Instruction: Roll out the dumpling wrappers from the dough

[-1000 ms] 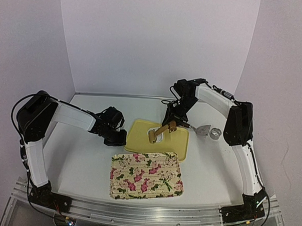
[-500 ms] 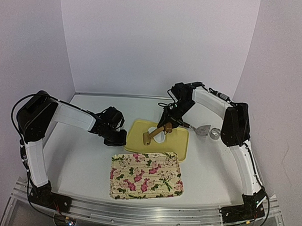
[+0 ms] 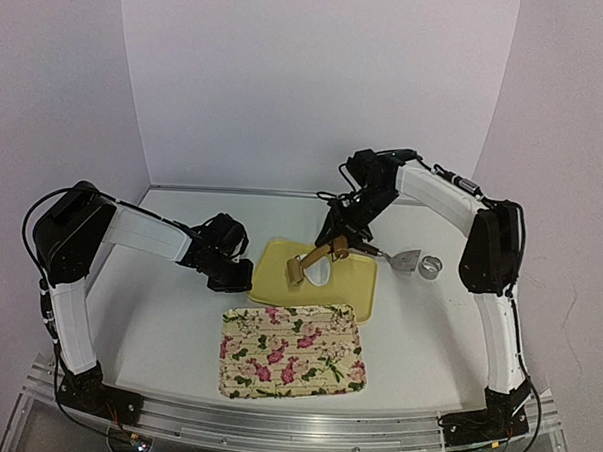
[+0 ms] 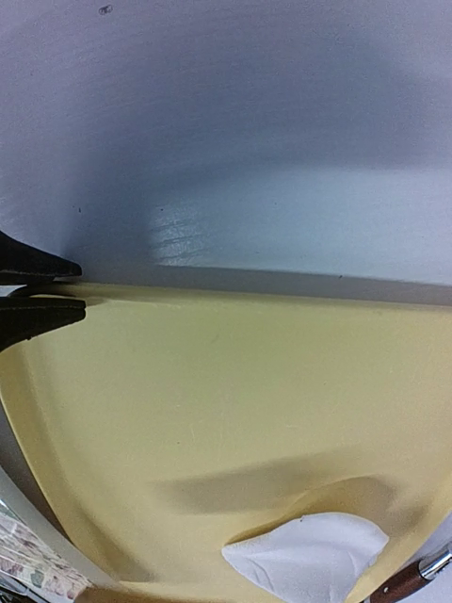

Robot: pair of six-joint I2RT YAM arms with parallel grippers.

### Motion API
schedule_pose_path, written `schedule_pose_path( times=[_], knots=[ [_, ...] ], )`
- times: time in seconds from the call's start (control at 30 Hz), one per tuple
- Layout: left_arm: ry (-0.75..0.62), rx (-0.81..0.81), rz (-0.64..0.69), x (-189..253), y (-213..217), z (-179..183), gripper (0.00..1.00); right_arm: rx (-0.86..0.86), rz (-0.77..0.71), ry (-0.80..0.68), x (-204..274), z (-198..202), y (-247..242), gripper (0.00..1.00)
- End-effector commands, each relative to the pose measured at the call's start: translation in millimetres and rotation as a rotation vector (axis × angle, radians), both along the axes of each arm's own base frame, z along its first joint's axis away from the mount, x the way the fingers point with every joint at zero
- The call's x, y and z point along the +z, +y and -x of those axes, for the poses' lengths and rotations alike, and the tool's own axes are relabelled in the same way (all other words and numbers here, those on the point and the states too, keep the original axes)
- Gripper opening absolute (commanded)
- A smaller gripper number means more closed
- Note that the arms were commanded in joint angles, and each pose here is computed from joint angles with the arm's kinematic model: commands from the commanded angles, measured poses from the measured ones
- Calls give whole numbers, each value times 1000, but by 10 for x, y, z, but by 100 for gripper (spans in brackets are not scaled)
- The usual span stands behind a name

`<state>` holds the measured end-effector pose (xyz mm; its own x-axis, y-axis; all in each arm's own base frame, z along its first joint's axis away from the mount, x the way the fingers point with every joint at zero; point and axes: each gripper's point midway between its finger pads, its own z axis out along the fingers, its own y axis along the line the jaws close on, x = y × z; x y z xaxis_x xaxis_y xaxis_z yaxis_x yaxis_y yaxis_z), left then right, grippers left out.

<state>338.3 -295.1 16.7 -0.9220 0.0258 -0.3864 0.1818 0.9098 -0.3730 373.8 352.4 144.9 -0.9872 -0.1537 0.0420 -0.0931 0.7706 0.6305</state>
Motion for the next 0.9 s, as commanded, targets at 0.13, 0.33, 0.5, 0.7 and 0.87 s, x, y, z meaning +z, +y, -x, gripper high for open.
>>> schedule_pose_path(
  times=[0.13,0.33,0.5,0.7,0.87],
  knots=[
    [61,-30,-51,-107,44,166,0,-185,-23,-140,714,-192,-363,0],
    [57,-34,-53,-99,43,162,0,-241,-29,-135,512,-446,-431,0],
    [58,-28,-49,-91,49,169,0,-251,-23,-116,282,-601,-392,0],
    [58,-26,-52,-86,66,187,0,-290,31,-109,11,-779,-487,0],
    [59,-22,-55,-90,84,195,0,-313,105,-86,-254,-788,-645,0]
  ],
)
